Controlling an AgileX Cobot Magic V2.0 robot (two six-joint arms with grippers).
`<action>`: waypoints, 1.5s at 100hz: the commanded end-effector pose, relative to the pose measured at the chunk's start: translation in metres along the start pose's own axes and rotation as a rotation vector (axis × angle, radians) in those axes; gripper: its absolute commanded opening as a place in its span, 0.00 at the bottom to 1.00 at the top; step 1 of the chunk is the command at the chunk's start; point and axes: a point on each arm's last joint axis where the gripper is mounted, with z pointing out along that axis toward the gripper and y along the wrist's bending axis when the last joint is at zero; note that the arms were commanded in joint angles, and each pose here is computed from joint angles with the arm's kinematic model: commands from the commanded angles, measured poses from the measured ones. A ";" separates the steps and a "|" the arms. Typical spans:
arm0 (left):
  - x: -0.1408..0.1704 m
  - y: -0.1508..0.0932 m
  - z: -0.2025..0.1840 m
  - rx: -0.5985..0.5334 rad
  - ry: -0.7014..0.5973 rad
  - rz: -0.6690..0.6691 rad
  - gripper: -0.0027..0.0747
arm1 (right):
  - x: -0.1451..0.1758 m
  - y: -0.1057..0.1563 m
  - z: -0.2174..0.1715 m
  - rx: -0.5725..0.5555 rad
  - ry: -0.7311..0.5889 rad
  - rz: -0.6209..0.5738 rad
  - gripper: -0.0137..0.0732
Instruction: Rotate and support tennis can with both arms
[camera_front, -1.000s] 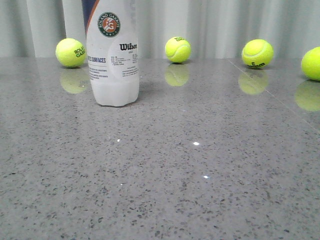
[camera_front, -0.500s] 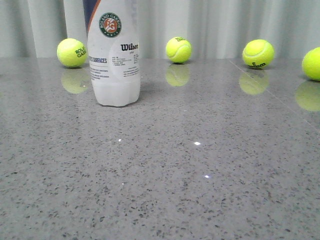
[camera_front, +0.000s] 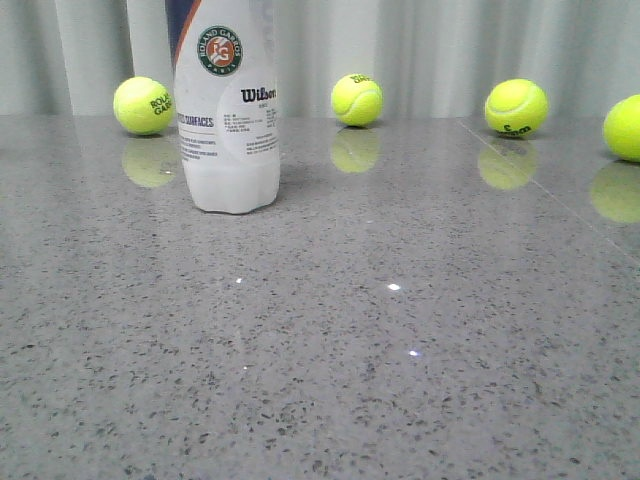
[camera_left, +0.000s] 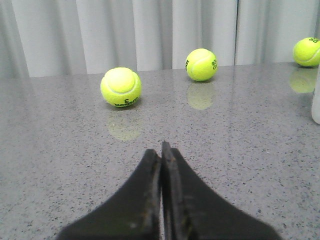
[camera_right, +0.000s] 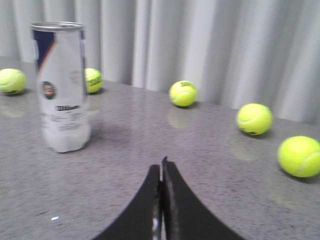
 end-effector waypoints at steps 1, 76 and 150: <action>0.006 -0.001 0.000 -0.004 -0.059 -0.007 0.01 | -0.004 -0.006 0.003 0.090 -0.157 -0.017 0.09; 0.006 -0.001 0.000 -0.004 -0.057 -0.007 0.01 | 0.082 -0.020 -0.007 0.398 -0.035 0.035 0.09; 0.006 -0.001 0.000 -0.004 -0.057 -0.007 0.01 | 0.082 -0.020 -0.007 0.396 -0.034 0.026 0.09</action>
